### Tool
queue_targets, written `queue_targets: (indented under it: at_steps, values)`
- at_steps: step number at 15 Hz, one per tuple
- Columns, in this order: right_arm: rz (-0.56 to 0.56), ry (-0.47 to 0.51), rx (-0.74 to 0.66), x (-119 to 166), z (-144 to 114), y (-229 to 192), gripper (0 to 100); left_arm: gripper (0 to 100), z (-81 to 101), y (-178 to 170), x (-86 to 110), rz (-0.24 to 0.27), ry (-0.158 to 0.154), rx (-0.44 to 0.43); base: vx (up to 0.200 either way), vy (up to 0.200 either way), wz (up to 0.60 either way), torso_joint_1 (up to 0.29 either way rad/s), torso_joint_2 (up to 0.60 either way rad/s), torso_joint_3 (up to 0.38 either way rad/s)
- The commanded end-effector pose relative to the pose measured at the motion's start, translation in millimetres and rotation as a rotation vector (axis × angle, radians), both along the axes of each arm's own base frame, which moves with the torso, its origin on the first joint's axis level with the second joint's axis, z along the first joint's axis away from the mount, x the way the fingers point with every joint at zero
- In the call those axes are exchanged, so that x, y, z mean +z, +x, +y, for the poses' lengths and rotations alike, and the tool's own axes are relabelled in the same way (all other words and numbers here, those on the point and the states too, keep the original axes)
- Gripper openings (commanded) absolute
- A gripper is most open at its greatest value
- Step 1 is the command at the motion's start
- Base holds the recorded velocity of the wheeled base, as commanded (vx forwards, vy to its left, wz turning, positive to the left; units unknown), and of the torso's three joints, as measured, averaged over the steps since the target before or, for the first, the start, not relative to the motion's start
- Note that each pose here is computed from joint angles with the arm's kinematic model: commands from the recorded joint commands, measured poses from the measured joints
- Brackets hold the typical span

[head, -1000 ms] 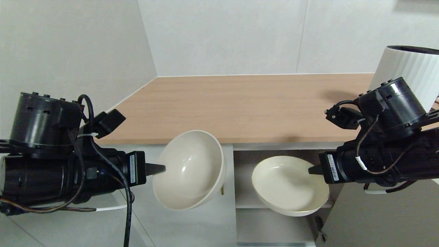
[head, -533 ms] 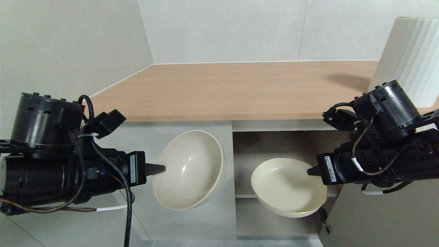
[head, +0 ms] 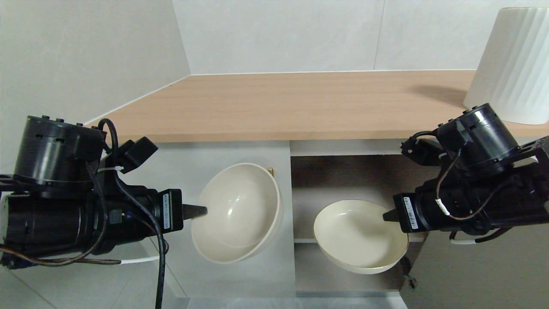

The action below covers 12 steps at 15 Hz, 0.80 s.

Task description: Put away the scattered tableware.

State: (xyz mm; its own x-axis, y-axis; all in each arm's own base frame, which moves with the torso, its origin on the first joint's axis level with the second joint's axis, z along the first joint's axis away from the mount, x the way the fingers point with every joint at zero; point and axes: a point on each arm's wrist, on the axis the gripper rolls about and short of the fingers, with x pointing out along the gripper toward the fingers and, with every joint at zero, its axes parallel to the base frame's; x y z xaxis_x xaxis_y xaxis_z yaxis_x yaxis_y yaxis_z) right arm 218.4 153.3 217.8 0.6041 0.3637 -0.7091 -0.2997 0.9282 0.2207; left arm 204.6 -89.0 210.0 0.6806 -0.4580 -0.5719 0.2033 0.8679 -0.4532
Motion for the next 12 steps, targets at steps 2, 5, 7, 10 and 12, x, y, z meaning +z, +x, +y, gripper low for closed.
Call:
queue_targets:
  at_steps: [2,5,7,10,12]
  values:
    - [0.061,-0.051,0.009,-21.5,9.8,12.9,0,0,-0.2,0.3,-0.4,0.002,0.0,0.0,0.0,0.0,0.0,0.0,0.0,0.0]
    - [0.166,-0.146,0.019,-63.0,23.6,32.5,0,0,-0.2,0.3,-0.4,0.002,0.0,0.0,0.0,0.0,0.0,0.0,0.0,0.0]
    - [0.214,-0.181,0.015,-93.7,33.9,47.9,0,0,-0.1,0.0,0.0,0.0,0.0,0.0,0.0,0.0,0.0,0.0,0.0,0.0]
    - [0.215,-0.22,-0.05,-138.9,40.8,76.6,0,0,-0.2,0.3,-0.4,0.002,0.0,0.0,0.0,0.0,0.0,0.0,0.0,0.0]
    - [0.168,-0.217,-0.121,-167.3,40.1,98.9,0,0,-0.1,0.2,-0.8,0.003,0.001,0.0,0.0,0.0,0.0,0.0,0.0,0.0]
